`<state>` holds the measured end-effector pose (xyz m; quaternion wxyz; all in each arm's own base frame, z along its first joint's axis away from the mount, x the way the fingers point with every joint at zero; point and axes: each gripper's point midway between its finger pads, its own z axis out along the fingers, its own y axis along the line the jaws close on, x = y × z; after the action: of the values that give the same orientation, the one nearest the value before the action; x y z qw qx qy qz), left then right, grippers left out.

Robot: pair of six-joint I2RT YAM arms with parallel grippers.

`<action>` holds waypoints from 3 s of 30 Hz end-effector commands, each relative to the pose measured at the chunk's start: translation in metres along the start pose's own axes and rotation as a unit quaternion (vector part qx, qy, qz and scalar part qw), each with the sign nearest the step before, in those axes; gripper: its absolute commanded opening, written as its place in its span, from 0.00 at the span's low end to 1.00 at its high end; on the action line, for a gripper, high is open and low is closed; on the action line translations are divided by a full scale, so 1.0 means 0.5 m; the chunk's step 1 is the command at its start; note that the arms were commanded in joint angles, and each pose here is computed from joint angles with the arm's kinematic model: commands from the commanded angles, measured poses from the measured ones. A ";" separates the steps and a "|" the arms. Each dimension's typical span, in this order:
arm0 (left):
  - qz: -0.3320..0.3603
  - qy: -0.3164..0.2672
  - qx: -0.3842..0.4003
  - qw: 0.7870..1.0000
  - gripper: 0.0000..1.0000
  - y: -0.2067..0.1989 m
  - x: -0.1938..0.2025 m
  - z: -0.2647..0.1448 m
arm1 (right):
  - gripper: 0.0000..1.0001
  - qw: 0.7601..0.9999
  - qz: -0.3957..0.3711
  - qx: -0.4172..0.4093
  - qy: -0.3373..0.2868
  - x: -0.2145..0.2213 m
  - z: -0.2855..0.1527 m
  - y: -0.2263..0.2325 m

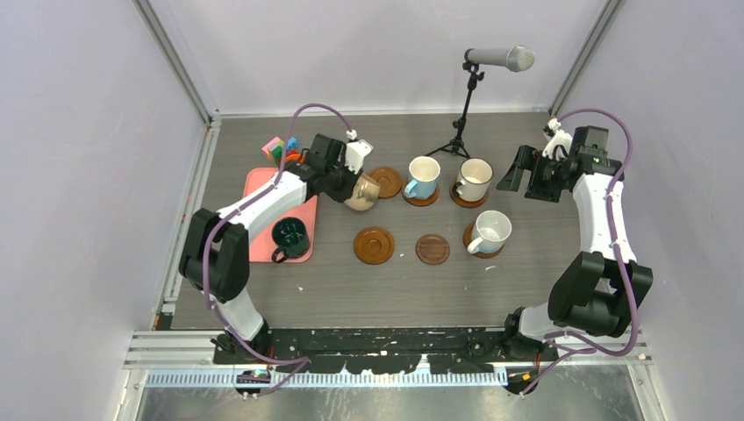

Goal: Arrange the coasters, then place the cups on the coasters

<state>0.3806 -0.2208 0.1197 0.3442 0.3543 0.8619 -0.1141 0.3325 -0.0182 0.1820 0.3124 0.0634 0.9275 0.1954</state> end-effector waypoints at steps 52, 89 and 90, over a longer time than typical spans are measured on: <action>-0.047 -0.030 0.022 0.998 0.13 -0.014 -0.014 0.105 | 0.90 0.999 -0.020 0.004 -0.029 -0.021 -0.026 0.010; -0.074 0.045 0.035 0.996 0.29 -0.020 0.013 0.140 | 0.90 0.999 -0.023 0.010 -0.027 -0.013 -0.026 0.003; -0.074 0.041 0.035 0.996 0.30 -0.020 0.009 0.137 | 0.90 0.999 -0.023 0.010 -0.027 -0.013 -0.026 0.002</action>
<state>0.3964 -0.2443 0.0352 0.2522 0.3060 0.9076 -0.1381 0.3316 -0.0206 0.1825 0.3145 0.0630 0.9282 0.1887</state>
